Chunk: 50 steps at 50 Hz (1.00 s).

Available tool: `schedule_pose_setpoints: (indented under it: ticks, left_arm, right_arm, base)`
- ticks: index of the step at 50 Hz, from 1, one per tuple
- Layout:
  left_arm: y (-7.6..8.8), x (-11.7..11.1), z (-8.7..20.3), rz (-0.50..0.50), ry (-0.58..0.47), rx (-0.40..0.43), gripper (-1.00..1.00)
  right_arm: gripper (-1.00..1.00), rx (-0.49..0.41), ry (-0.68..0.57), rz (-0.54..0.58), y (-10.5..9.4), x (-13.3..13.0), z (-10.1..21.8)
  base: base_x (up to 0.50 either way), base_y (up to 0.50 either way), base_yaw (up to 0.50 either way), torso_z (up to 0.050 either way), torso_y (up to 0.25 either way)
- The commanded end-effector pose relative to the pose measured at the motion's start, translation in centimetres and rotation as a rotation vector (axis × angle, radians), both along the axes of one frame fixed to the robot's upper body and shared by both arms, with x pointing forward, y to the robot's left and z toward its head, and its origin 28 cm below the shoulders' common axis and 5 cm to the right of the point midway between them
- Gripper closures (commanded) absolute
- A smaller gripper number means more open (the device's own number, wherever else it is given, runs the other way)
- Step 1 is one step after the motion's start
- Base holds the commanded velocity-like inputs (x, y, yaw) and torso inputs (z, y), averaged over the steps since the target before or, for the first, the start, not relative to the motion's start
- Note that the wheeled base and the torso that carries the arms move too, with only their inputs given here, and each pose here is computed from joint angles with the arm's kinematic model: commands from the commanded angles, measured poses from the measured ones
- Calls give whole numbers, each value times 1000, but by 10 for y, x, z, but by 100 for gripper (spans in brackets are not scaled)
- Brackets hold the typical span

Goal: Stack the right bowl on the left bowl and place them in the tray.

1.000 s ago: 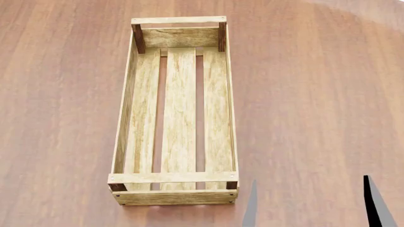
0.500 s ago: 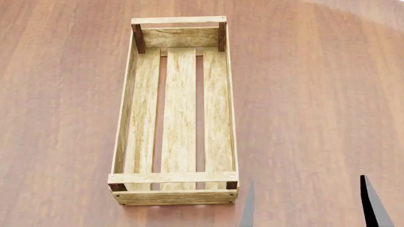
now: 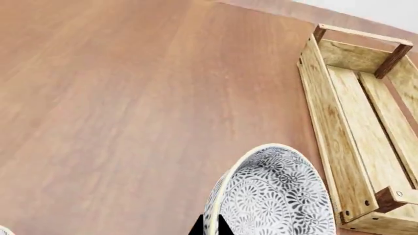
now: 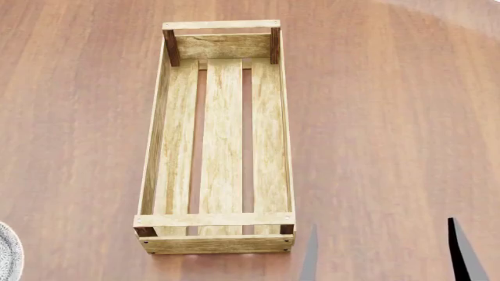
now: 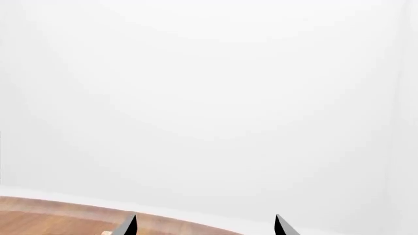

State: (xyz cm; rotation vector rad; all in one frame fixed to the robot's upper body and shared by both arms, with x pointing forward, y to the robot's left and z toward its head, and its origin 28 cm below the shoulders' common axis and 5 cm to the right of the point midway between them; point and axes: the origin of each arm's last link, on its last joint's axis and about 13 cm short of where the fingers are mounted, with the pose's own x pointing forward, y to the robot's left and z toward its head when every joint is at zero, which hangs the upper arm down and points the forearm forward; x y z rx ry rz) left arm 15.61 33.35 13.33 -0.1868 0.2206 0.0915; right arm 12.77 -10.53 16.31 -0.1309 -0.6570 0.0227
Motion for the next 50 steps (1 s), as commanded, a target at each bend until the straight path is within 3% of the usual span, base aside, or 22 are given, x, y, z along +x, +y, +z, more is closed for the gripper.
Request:
schedule_pose_setpoints:
  ticks: [1, 14, 20, 28, 35, 42, 50]
  left_arm:
    - [32, -19, 29, 149, -111, 5, 100]
    - [68, -48, 50, 330, -192, -86, 100]
    - [83, -51, 69, 403, -249, -174, 100]
    - [95, -45, 73, 456, -264, -220, 100]
    - [99, -41, 69, 493, -248, -287, 100]
    - [97, -30, 65, 540, -190, -408, 100]
    - [90, -16, 68, 525, -177, -434, 100]
  right_arm:
    - [-100, -10, -17, -14, -1, 2, 0]
    - [-100, -13, -6, -8, 0, 2, -4]
    - [-100, -16, -2, -6, 0, 3, -6]
    - [-100, -16, 1, -6, 0, 2, -7]
    - [-100, -19, 2, -6, 1, 3, -7]
    - [-100, -22, 2, -5, 1, 3, -6]
    - [-100, -24, 1, -5, 1, 3, -6]
  base:
    - [0, 0, 0, 0, 0]
    - [0, 0, 0, 0, 0]
    - [0, 0, 0, 0, 0]
    - [0, 0, 0, 0, 0]
    - [0, 0, 0, 0, 0]
    - [0, 0, 0, 0, 0]
    - [0, 0, 0, 0, 0]
